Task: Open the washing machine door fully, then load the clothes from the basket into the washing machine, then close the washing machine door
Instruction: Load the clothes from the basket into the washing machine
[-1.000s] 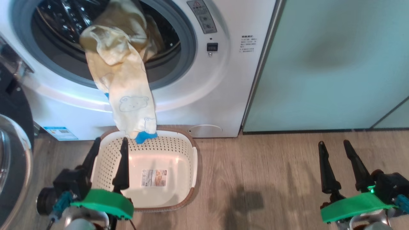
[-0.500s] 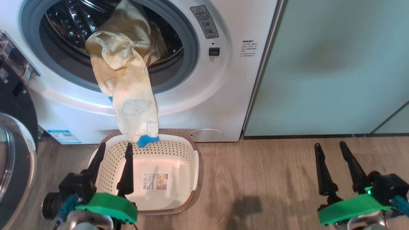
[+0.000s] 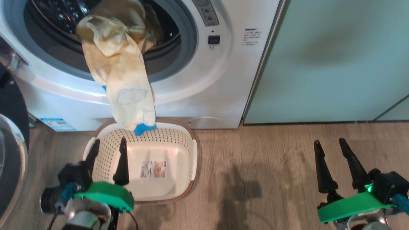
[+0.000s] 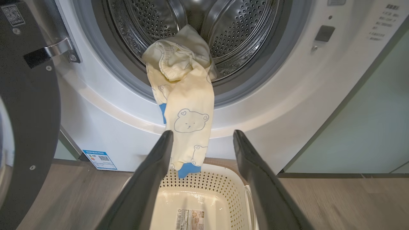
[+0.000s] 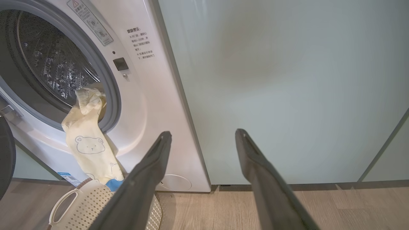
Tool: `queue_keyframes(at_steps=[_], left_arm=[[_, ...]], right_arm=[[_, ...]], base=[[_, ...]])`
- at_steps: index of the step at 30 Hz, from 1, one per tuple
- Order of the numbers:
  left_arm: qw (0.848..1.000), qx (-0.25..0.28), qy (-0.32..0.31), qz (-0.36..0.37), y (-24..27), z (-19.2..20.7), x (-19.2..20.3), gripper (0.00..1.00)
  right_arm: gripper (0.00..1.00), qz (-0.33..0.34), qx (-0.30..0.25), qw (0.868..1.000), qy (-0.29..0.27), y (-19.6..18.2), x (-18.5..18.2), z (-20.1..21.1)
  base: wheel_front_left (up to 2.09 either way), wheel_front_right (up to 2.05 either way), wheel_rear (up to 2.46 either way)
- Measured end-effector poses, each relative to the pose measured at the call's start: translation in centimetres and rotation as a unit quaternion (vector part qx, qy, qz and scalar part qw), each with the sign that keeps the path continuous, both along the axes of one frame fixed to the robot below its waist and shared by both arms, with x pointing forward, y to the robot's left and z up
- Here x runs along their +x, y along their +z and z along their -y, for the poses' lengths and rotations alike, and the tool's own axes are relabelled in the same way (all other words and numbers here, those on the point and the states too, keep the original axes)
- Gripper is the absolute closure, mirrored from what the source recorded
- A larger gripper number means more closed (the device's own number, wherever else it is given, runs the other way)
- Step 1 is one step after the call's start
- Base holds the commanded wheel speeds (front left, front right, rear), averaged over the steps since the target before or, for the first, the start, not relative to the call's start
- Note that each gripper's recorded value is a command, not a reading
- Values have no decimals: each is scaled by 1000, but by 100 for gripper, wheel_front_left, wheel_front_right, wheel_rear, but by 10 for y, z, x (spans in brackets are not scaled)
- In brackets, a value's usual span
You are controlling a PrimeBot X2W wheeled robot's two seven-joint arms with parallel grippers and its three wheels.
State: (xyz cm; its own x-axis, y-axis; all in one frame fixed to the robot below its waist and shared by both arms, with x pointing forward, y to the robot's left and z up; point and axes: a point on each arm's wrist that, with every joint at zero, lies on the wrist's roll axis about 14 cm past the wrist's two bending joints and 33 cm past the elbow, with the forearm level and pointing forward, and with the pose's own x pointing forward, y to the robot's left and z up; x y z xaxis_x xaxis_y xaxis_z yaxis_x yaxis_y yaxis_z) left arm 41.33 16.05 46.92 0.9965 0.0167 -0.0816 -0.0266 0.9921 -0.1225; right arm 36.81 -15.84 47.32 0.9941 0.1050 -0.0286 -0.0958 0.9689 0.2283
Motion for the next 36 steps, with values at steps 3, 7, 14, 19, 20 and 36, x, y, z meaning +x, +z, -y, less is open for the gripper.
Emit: queue_keyframes(at_steps=[3, 7, 14, 19, 20, 36], left_arm=[[1000, 2, -2, -12, -11, -1, 12, 0], [999, -1, -2, -34, -32, -3, 27, 0], [997, -15, -14, -70, -68, 2, 56, 0], [995, -13, -15, -94, -96, 0, 85, 0], [995, -12, -14, -98, -101, -1, 91, 0], [986, 53, -13, -157, -173, -17, 150, 0]], right_arm=[[0, -9, -1, 1000, 0, -6, 4, 0], [0, -15, -3, 1000, 0, -12, 13, 1], [0, -30, -6, 1000, -5, -26, 27, 6], [0, -41, -10, 999, -8, -39, 40, 9], [0, -43, -9, 999, -9, -41, 42, 10], [0, -78, -16, 996, -37, -71, 54, 31]], base=[[0, 0, 0], [0, 0, 0], [0, 0, 0], [0, 0, 0], [0, 0, 0], [0, 0, 0]])
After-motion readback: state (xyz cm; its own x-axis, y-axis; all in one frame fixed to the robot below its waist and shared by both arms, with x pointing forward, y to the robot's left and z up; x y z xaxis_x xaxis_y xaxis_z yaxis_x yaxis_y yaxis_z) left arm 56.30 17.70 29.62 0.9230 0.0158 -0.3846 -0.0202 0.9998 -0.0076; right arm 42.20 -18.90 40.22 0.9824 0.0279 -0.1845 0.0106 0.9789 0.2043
